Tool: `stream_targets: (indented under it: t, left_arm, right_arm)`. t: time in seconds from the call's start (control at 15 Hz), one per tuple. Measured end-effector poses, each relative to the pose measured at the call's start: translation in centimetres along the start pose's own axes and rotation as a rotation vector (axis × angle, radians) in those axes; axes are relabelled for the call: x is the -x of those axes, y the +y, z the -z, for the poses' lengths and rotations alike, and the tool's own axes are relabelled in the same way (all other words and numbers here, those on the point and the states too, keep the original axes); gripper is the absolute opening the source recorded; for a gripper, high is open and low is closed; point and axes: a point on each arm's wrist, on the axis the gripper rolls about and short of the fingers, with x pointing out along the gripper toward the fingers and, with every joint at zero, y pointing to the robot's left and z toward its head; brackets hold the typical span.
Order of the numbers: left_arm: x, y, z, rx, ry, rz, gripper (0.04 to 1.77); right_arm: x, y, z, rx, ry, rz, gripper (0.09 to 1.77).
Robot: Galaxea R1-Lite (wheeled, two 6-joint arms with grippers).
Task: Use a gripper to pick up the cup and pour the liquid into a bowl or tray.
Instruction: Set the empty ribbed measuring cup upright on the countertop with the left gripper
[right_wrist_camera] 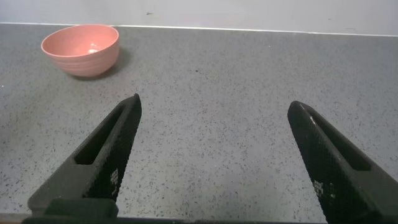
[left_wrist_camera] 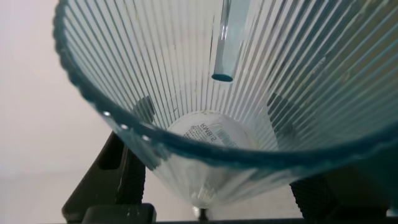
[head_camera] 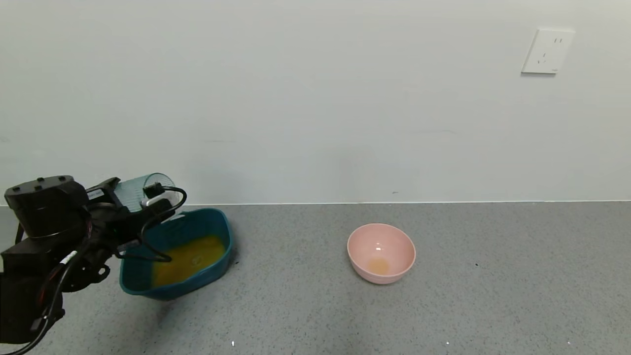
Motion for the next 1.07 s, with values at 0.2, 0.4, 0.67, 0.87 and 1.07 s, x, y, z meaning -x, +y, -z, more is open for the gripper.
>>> stream_targets:
  t: [0.2,0.4,0.67,0.87,1.07]
  left_arm:
    - [0.7,-0.5,-1.4,0.134,-0.039,0.062,1.28]
    - [1.1,-0.5,-2.9,0.207,-0.078,0.087,1.28]
    - [1.4,0.0,-5.5,0.307,-0.134,0.142,1.28]
    - [1.8,0.5,-7.2,0.363,-0.196,0.158,1.28]
    - [2.5,0.6,-9.0,0.431,-0.255,0.199,1.28]
  right_arm:
    - [0.0,0.0,0.0,0.0,0.0,0.0,1.71]
    - [0.0,0.0,0.0,0.0,0.0,0.0,1.71]
    - [0.0,0.0,0.0,0.0,0.0,0.0,1.71]
    - [0.0,0.0,0.0,0.0,0.0,0.0,1.71]
    - [0.0,0.0,0.0,0.0,0.0,0.0,1.71]
